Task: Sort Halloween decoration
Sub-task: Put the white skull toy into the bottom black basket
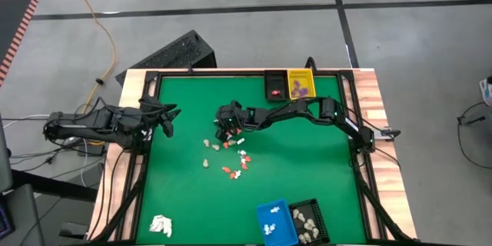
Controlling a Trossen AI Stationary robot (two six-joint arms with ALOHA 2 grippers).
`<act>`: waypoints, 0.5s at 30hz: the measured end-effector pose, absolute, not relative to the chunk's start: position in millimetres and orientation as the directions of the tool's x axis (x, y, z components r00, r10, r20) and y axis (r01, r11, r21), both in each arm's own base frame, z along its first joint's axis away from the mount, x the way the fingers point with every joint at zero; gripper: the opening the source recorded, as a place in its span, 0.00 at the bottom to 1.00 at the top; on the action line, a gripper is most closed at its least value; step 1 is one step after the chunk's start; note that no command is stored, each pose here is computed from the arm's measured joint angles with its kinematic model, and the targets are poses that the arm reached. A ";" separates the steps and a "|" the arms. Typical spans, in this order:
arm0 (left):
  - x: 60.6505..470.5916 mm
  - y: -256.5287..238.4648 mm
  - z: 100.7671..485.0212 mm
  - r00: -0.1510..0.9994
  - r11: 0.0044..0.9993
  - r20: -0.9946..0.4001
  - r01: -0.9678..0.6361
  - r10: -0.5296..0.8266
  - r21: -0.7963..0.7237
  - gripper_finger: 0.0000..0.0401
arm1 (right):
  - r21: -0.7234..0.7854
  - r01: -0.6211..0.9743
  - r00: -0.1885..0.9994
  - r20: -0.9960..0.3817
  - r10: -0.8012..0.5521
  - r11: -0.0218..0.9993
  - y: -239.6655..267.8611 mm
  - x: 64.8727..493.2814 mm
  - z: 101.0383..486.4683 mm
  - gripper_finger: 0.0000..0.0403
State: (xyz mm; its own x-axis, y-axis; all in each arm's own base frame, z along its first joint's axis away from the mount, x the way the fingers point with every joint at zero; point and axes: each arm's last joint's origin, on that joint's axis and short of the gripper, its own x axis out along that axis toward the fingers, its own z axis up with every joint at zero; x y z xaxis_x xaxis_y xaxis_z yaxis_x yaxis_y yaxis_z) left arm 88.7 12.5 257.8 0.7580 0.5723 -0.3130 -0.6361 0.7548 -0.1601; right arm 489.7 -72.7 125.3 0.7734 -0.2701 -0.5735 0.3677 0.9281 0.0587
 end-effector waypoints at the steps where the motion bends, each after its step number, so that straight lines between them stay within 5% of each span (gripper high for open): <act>1: 88.8 12.5 257.8 0.759 0.755 -0.314 -0.635 0.571 -0.161 0.30 | 0.060 0.367 0.775 -0.572 -0.270 0.928 -72.3 489.5 126.6 0.11; 7: 88.9 12.1 257.6 0.766 0.763 -0.318 -0.625 0.559 -0.164 0.30 | 0.067 0.347 0.795 -0.551 -0.255 0.936 -64.9 485.8 151.6 0.11; 15: 88.2 12.2 256.1 0.760 0.763 -0.331 -0.628 0.560 -0.152 0.30 | 0.043 0.307 0.812 -0.532 -0.238 0.951 -51.3 458.0 234.7 0.11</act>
